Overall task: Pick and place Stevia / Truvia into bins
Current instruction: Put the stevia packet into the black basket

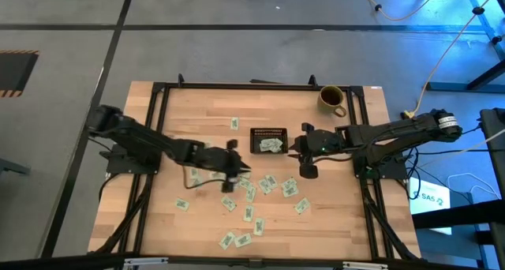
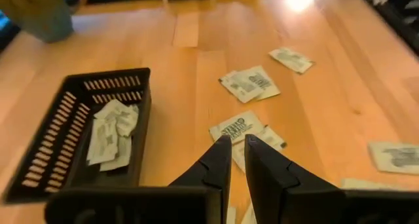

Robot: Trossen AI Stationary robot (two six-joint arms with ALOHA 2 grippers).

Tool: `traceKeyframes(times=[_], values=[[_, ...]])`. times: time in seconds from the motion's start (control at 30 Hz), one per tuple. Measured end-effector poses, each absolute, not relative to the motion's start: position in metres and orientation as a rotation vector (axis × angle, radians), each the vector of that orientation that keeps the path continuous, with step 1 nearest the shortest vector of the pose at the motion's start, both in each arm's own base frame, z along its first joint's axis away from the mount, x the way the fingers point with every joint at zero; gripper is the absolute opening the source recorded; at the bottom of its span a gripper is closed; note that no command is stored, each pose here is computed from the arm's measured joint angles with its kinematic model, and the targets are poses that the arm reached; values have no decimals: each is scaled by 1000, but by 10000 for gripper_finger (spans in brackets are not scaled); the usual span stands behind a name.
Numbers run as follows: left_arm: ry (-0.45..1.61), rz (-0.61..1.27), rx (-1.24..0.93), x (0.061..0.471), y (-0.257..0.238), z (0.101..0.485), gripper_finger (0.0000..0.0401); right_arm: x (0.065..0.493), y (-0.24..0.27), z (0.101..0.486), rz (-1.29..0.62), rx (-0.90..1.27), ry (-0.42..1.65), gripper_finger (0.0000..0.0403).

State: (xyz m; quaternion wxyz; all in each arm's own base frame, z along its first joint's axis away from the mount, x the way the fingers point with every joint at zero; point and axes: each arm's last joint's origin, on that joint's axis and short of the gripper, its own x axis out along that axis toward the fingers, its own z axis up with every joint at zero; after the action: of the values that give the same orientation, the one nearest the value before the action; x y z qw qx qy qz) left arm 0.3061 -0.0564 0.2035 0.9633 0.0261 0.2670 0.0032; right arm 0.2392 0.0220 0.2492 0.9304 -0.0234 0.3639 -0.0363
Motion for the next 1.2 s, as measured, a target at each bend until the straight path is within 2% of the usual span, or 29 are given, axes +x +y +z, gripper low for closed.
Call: traceKeyframes(times=[0.37, 0.7, 0.93, 1.2], values=[[596, 33, 32, 361, -67, 187, 39, 238, 22, 248, -87, -13, 758, 113], [616, 22, -16, 362, -71, 181, 36, 237, 23, 247, -39, -112, 781, 113], [617, 6, 24, 362, -71, 181, 39, 236, 33, 246, 124, -55, 794, 113], [618, -7, 64, 361, -71, 180, 37, 239, 43, 223, 144, -54, 951, 113]])
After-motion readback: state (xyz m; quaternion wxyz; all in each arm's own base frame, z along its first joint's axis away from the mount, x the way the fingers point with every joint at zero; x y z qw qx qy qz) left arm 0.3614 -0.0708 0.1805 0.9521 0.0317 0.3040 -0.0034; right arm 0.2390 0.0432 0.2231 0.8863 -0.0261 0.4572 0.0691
